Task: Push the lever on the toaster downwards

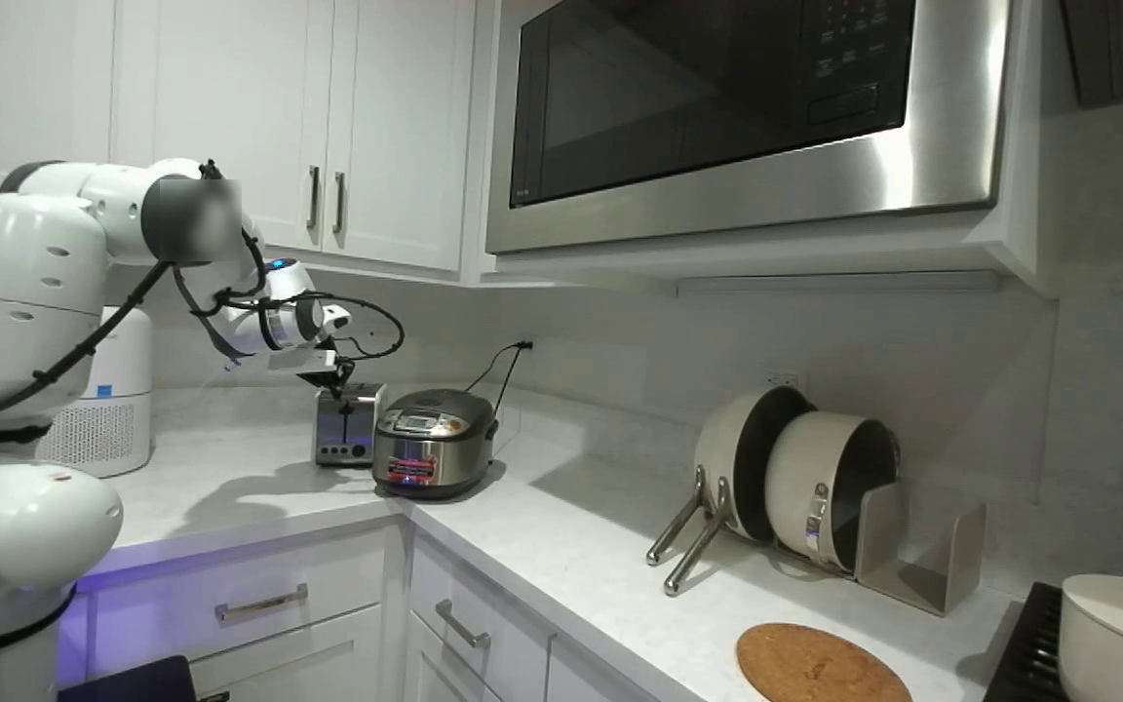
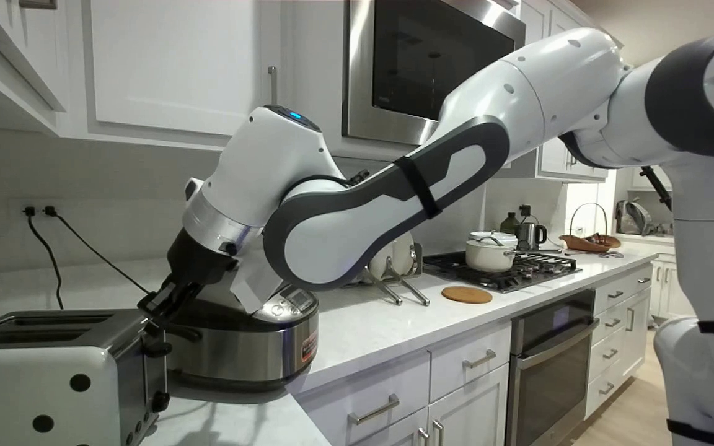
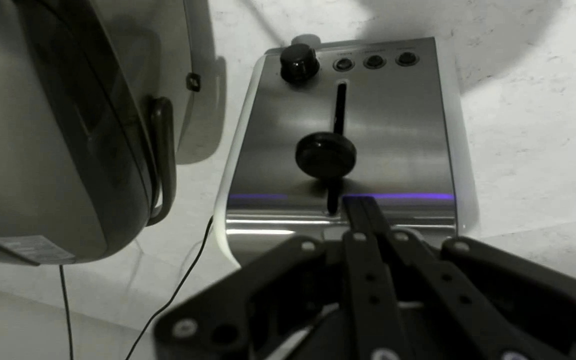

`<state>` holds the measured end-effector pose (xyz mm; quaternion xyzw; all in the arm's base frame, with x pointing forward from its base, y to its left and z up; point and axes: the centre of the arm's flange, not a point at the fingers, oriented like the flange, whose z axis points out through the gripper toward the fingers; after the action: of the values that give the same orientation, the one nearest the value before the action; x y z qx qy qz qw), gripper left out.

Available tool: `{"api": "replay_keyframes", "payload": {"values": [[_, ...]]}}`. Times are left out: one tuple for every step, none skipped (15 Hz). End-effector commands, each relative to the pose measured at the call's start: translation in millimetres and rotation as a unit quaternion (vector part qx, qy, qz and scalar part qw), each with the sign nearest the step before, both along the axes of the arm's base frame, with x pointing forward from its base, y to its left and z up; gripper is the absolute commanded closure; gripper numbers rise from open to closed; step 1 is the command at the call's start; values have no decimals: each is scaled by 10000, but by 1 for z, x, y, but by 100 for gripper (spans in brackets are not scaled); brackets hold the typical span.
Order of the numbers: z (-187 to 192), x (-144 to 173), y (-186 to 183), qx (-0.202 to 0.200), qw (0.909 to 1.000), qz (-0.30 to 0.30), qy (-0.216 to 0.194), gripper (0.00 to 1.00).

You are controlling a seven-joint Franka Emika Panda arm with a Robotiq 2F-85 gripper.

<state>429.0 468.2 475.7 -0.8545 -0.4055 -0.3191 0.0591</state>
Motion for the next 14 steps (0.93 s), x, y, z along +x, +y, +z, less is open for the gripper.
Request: {"api": "replay_keyframes", "payload": {"values": [[1,14,9,-71,9998,-183,3,100],[0,16,9,-85,9998,-192,11,100],[-2,18,9,-99,9997,-202,27,100],[-4,19,9,-116,9997,-209,47,100],[-7,20,10,-128,9997,-212,80,100],[-10,21,11,-140,9996,-217,113,100],[-12,21,11,-153,9996,-215,133,100],[-15,22,12,-173,9995,-217,157,100],[-17,23,12,-187,9994,-224,173,100],[-20,24,12,-205,9993,-233,196,100],[-22,24,12,-217,9993,-238,211,100],[-23,25,12,-223,9992,-245,221,100],[-24,26,12,-224,9992,-253,230,100],[-24,27,11,-225,9991,-260,234,100]]}}
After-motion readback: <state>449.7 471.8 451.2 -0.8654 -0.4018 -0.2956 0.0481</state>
